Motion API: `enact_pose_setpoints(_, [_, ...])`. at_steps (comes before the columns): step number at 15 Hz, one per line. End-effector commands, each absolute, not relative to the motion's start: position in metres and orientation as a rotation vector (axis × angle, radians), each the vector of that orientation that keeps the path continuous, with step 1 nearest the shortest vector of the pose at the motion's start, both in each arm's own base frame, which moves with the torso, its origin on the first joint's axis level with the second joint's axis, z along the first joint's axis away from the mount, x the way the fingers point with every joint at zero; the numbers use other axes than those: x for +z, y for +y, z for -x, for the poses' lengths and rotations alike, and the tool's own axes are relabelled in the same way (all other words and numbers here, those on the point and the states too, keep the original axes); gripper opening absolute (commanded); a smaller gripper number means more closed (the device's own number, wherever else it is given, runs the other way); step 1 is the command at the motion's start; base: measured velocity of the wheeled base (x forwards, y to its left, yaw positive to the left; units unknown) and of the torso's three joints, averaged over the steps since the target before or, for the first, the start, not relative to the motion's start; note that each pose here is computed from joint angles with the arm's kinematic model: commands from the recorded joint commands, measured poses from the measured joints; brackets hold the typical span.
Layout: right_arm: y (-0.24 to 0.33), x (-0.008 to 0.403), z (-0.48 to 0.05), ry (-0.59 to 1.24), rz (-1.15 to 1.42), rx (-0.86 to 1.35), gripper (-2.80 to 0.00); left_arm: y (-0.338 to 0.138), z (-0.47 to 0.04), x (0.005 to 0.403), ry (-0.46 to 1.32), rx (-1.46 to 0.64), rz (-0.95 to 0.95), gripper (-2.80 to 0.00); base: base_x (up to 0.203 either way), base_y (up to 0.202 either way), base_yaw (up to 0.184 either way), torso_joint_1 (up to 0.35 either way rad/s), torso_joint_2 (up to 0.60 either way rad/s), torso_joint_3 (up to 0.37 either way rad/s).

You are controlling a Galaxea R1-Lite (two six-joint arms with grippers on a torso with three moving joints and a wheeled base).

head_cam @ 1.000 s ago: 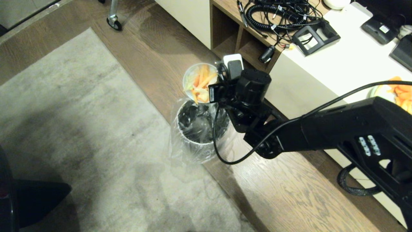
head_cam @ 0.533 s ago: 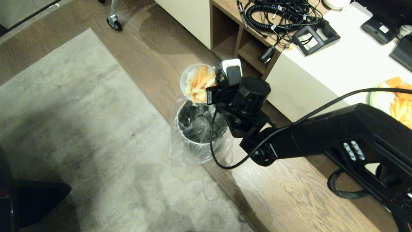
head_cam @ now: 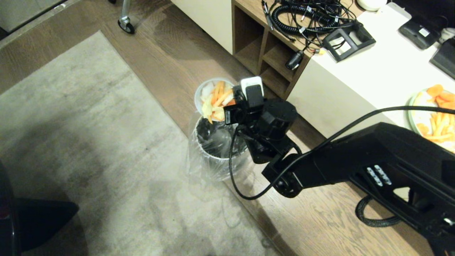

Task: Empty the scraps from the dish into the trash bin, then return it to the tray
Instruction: Pour the leftover food from the bowl into the trash can

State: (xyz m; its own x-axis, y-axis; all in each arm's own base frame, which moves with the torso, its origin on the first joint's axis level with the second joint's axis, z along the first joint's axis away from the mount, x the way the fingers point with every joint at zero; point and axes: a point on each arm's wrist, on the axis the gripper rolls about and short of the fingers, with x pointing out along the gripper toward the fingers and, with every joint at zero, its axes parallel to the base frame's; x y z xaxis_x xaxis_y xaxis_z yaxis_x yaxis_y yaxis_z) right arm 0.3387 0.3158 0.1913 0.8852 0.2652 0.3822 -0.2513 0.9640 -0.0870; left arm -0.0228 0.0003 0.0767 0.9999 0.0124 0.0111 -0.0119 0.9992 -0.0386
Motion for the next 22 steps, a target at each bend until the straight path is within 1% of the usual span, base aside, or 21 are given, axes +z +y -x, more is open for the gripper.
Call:
enact_pose_setpoints(1, [0.3183, 0.187, -0.3372, -0.413, 0.039, 0.268, -2.8, 0.0002, 0.0228, 0.0767, -0.013, 0.014, 0.038, -2.8, 0.0, 0.0, 0.0, 0.0, 0.0, 0.0])
enact_pose_setpoints(6, [0.3191, 0.1852, -0.3368, -0.496, 0.028, 0.313, -2.8, 0.0003, 0.0228, 0.0767, -0.013, 0.013, 0.038, -2.8, 0.0, 0.0, 0.0, 0.0, 0.0, 0.0])
enact_pose_setpoints(18, [0.3164, 0.1843, -0.3383, -0.579, 0.024, 0.375, -2.8, 0.0003, 0.0228, 0.0767, -0.013, 0.012, 0.038, -2.8, 0.0, 0.0, 0.0, 0.0, 0.0, 0.0])
enact_pose_setpoints(22, [0.3112, 0.1807, -0.3374, -0.628, 0.032, 0.439, -2.8, 0.0002, 0.0228, 0.0767, -0.013, 0.014, 0.04, -2.8, 0.0, 0.0, 0.0, 0.0, 0.0, 0.0])
